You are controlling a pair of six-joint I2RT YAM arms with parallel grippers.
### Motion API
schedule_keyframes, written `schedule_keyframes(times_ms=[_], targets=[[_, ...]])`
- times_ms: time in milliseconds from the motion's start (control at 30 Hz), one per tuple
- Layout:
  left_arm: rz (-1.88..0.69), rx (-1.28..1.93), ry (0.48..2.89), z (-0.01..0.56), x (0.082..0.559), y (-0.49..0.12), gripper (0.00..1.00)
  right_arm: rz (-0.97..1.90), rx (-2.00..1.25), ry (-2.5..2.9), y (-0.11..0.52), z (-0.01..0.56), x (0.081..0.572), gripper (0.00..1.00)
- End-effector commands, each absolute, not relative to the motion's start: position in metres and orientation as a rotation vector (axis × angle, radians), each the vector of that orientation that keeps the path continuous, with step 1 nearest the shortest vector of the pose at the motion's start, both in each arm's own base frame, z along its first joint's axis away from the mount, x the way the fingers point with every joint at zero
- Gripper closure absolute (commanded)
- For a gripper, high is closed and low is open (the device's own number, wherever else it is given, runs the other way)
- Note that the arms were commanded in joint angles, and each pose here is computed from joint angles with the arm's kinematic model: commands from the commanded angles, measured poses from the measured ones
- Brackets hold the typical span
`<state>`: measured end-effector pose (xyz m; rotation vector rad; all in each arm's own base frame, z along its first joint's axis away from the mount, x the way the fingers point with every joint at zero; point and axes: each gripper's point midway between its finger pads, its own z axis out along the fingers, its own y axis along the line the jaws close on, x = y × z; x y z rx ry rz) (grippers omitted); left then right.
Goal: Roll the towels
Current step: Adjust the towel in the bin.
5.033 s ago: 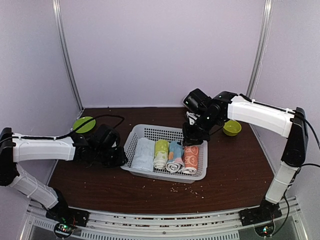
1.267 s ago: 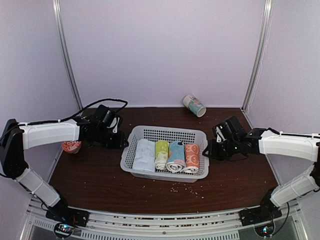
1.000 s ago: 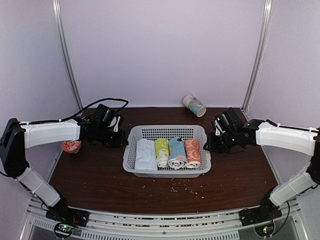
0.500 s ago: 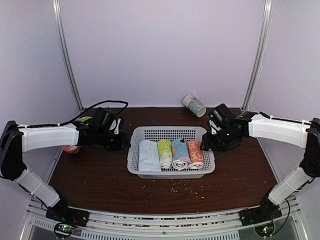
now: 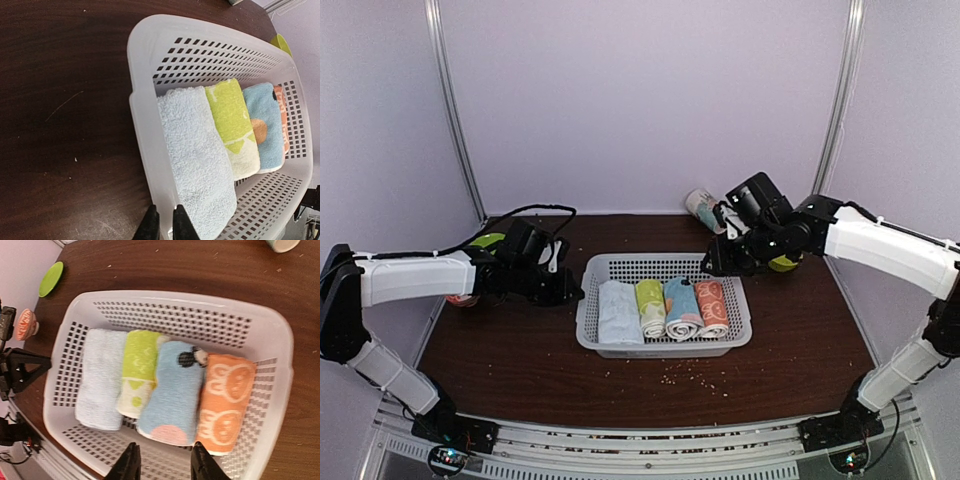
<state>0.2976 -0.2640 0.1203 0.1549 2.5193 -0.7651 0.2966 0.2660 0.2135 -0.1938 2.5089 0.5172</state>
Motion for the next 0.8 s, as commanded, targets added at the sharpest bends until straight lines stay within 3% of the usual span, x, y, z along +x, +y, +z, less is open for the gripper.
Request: schedule_keyframes(times_ms=[0,300,767], targets=[[-0.743,0.157,2.582,0.105,0.285,-0.259,0.90,0.796,-0.281,2.547,0.335,0.199,0.289,0.68],[-0.728,0.147,2.598,0.099,0.283,-0.256,0.90,0.857,-0.369,2.650,0.390,0.153,0.280,0.79],[-0.705,0.147,2.621,0.091,0.281,-0.254,0.90,0.512,-0.269,2.819,0.345,0.076,0.278,0.84]])
